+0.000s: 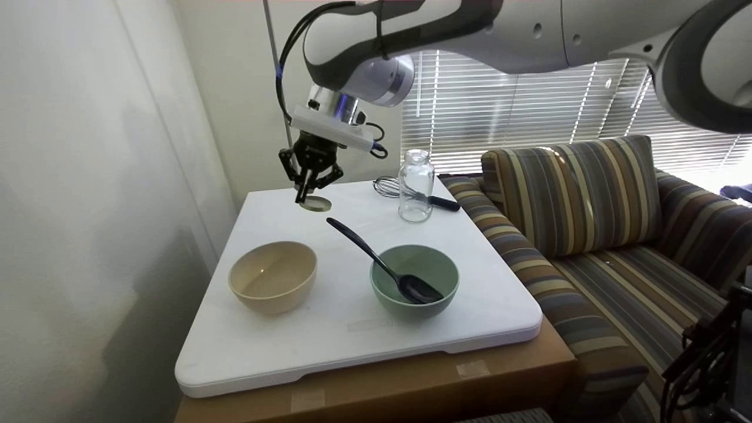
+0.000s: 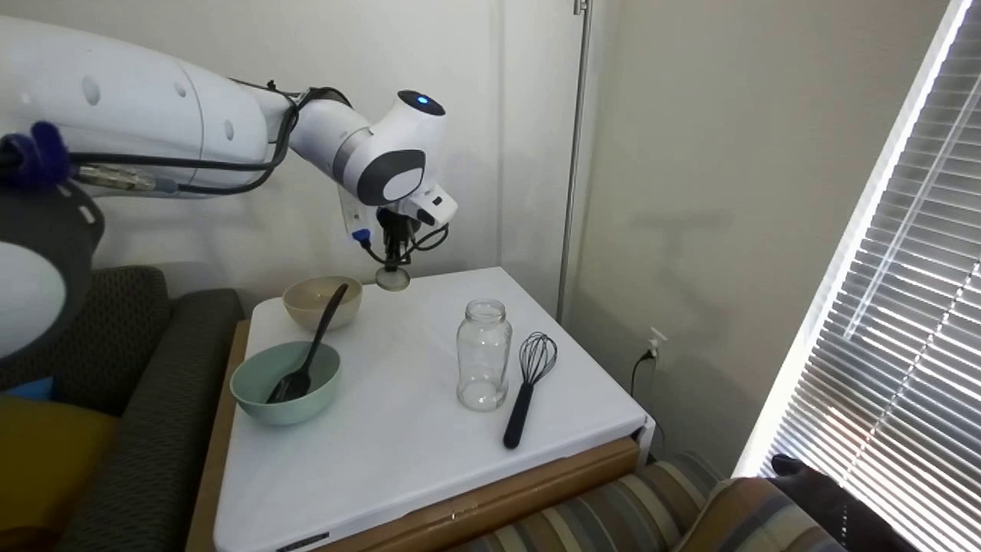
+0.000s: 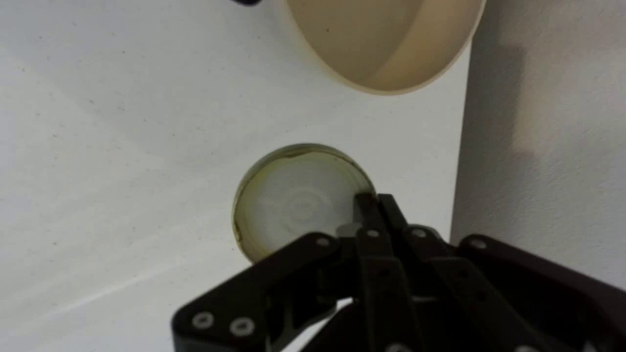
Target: Move the lid to the right
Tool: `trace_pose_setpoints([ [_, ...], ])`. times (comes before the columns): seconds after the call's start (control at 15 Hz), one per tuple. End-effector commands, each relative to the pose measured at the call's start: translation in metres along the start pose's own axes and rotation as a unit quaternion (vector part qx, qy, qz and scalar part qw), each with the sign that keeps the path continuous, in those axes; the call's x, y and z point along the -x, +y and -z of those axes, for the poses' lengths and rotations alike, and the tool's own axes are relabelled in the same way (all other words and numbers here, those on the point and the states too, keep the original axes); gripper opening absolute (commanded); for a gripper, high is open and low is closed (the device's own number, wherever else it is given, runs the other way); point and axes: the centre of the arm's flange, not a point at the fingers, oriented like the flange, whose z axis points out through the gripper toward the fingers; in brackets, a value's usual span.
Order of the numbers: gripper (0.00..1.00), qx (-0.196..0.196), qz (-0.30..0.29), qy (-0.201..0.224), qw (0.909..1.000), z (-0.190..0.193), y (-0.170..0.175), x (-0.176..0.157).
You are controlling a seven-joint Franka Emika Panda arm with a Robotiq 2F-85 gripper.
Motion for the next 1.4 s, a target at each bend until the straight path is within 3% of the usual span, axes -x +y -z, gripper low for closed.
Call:
trace_pose_setpoints([
  [0.0, 0.01, -0.049, 0.042, -0.072, 0.9953, 0.017, 0.002, -0.036],
  [0.33, 0.01, -0.095, 0.073, -0.164, 0.9791, 0.022, 0.02, -0.044],
  [0.6, 0.01, -0.082, 0.091, -0.186, 0.9748, 0.028, 0.023, -0.032],
  [0.87, 0.01, -0.105, 0.115, -0.235, 0.9595, 0.042, 0.024, -0.013],
  [1.2, 0.01, -0.12, 0.121, -0.22, 0.9604, 0.08, 0.032, -0.009],
  [1.33, 0.01, -0.163, 0.125, -0.238, 0.9493, 0.091, 0.039, -0.014],
])
